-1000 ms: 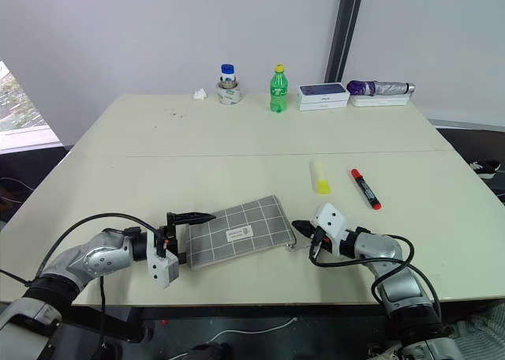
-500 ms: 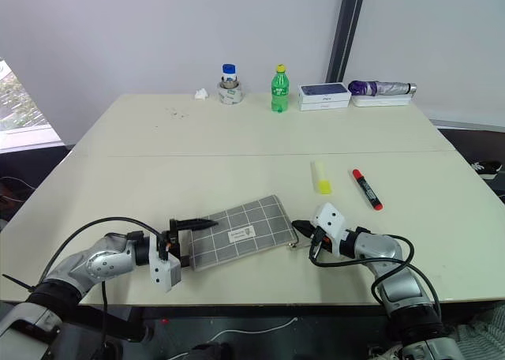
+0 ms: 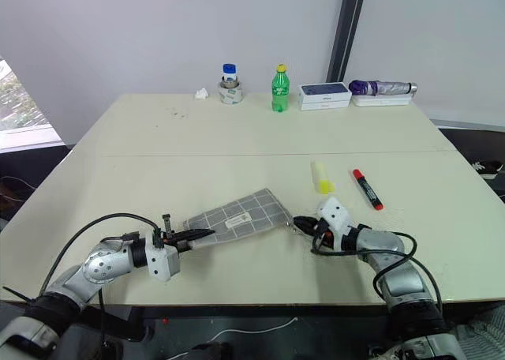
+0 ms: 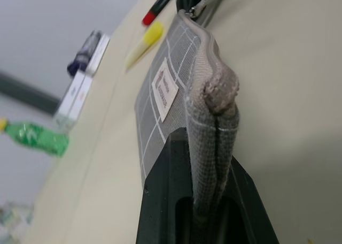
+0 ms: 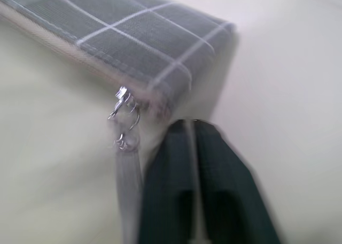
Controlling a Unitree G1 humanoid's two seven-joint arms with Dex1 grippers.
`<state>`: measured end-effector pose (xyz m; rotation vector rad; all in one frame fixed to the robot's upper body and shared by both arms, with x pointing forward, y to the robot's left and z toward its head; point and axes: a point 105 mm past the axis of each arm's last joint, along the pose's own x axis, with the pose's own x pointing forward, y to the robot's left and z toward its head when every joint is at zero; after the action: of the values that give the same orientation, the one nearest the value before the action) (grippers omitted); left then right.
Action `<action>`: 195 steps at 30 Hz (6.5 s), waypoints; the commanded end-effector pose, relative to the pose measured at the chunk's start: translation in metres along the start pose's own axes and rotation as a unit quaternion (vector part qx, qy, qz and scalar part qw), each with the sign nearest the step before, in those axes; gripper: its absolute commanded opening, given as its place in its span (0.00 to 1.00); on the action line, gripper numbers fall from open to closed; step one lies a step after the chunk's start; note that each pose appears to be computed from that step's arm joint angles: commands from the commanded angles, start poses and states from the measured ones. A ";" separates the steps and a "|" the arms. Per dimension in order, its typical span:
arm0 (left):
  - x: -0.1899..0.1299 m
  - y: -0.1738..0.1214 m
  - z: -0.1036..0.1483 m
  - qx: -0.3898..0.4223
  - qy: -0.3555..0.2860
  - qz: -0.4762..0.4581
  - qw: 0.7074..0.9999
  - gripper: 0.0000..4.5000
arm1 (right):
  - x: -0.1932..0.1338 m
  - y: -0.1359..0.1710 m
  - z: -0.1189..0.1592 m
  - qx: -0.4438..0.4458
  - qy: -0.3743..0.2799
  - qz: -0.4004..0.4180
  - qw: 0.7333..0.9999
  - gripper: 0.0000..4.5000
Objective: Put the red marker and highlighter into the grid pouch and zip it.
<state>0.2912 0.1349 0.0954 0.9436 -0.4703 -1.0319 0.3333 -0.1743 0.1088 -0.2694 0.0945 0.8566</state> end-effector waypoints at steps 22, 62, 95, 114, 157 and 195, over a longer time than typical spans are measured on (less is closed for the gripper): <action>-0.007 0.011 -0.007 -0.049 0.048 0.101 0.993 0.00 | 0.050 0.029 0.008 0.034 -0.015 -0.024 0.999 0.93; 0.020 0.018 -0.012 -0.003 0.070 0.129 0.989 0.00 | 0.082 0.126 0.064 -0.208 -0.078 0.270 0.937 0.01; 0.014 -0.004 -0.019 0.089 0.099 0.051 0.990 0.00 | 0.076 0.133 0.077 -0.232 -0.092 0.329 0.911 0.01; -0.006 0.027 -0.028 0.046 0.133 0.150 0.979 0.00 | 0.047 0.093 0.073 -0.160 -0.068 0.261 0.950 0.87; 0.005 0.042 -0.013 0.036 0.105 0.228 0.967 0.00 | 0.036 -0.080 0.008 0.053 0.060 -0.297 0.952 0.87; 0.014 0.045 -0.014 -0.015 0.096 0.240 0.966 0.00 | 0.045 0.019 0.058 -0.048 -0.030 -0.002 0.998 0.20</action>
<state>0.3346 0.1433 0.1143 0.8331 -0.4358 -0.4977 0.3475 -0.1178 0.1437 -0.3138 0.0370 0.8586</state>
